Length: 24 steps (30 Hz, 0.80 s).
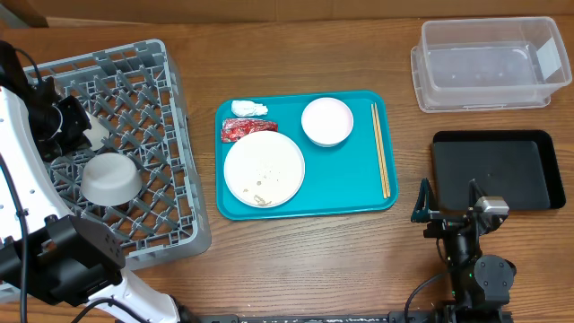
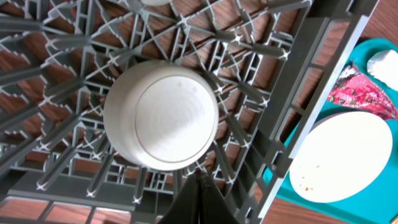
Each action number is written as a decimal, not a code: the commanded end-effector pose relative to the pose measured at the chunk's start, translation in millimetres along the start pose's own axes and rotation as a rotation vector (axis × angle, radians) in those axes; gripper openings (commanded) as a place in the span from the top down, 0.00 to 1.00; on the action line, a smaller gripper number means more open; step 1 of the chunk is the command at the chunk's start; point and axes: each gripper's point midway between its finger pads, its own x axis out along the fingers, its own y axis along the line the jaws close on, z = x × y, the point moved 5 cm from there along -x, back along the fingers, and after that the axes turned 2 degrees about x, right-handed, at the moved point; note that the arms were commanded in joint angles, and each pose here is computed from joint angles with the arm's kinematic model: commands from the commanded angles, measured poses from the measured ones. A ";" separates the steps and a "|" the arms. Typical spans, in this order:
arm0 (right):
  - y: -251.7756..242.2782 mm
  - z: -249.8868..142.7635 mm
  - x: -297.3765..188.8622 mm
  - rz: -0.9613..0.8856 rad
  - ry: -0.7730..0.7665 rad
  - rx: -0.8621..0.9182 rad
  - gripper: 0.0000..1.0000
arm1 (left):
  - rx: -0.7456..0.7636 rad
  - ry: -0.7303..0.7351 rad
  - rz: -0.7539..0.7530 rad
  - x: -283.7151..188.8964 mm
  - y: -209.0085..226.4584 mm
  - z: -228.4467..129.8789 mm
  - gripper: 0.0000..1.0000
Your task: Sort waste into correct bins and load items into the dishwasher
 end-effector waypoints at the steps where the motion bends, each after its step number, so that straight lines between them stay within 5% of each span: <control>1: -0.1 -1.5 0.0 0.000 -0.007 -0.007 0.00 | -0.004 0.023 0.028 1.0 5.4 -5.1 0.96; 11: -0.1 -1.5 0.0 0.000 -0.007 -0.007 0.00 | -0.091 0.247 0.154 50.2 26.3 -40.2 0.96; 24: -0.1 -1.4 0.0 0.000 -0.007 -0.007 0.00 | -0.086 0.260 0.199 82.2 35.9 -43.6 0.96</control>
